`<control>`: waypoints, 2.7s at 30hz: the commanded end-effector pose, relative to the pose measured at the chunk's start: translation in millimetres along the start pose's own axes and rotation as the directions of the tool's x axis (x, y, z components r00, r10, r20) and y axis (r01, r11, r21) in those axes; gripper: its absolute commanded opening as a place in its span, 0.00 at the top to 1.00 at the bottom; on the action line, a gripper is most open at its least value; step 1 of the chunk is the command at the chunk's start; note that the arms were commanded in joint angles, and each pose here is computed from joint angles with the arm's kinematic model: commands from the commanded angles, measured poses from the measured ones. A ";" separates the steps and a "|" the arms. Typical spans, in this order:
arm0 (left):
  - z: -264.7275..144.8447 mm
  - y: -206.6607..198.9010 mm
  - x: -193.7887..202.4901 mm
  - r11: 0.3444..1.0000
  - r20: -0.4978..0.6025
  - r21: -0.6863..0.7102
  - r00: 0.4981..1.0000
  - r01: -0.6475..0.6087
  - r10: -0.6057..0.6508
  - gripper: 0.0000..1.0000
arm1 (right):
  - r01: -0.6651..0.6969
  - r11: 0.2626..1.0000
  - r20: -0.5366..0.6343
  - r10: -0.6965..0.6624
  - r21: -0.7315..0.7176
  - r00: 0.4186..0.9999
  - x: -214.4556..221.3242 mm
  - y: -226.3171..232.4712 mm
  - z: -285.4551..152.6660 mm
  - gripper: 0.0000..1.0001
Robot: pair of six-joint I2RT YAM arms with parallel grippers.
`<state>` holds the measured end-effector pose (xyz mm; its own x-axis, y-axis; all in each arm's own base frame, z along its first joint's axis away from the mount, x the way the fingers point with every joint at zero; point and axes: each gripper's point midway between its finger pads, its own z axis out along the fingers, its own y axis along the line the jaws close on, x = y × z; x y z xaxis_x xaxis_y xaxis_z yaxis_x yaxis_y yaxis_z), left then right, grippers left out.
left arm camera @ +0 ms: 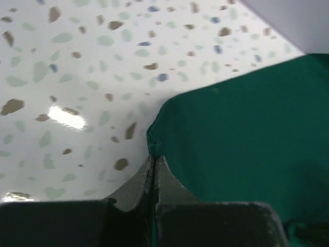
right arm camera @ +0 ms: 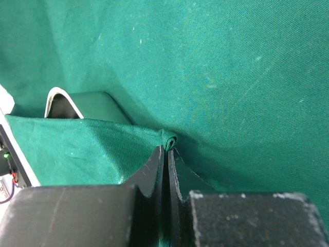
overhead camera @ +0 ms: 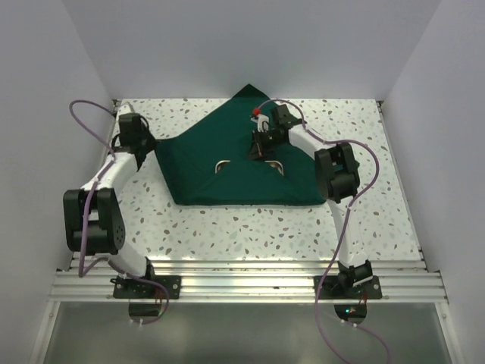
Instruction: Prepare the surgical pack
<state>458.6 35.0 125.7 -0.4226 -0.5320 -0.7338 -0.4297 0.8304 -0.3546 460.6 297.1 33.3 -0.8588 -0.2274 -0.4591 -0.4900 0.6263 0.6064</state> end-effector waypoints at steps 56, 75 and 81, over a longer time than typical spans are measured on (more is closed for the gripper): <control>-133.6 -421.0 146.2 0.653 -0.059 0.731 0.972 0.198 -0.229 1.00 | -0.083 0.995 -0.060 0.080 -0.046 0.995 25.0 -10.9 20.7 0.98; -152.1 -394.6 106.5 0.650 0.017 0.741 0.963 0.168 -0.268 1.00 | -0.125 0.990 0.149 0.133 -0.060 0.980 -46.4 1.1 -23.8 0.54; -153.4 -394.1 107.0 0.643 0.018 0.748 0.964 0.164 -0.267 1.00 | -0.138 0.990 0.220 0.142 -0.035 0.965 -69.5 -1.5 -48.5 0.46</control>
<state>462.3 -377.5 224.7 -0.3545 -0.6808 -0.6410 0.1627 0.6301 -0.7593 484.6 289.1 39.4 -0.9216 -0.0400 -0.3861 -0.3273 0.6150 0.7174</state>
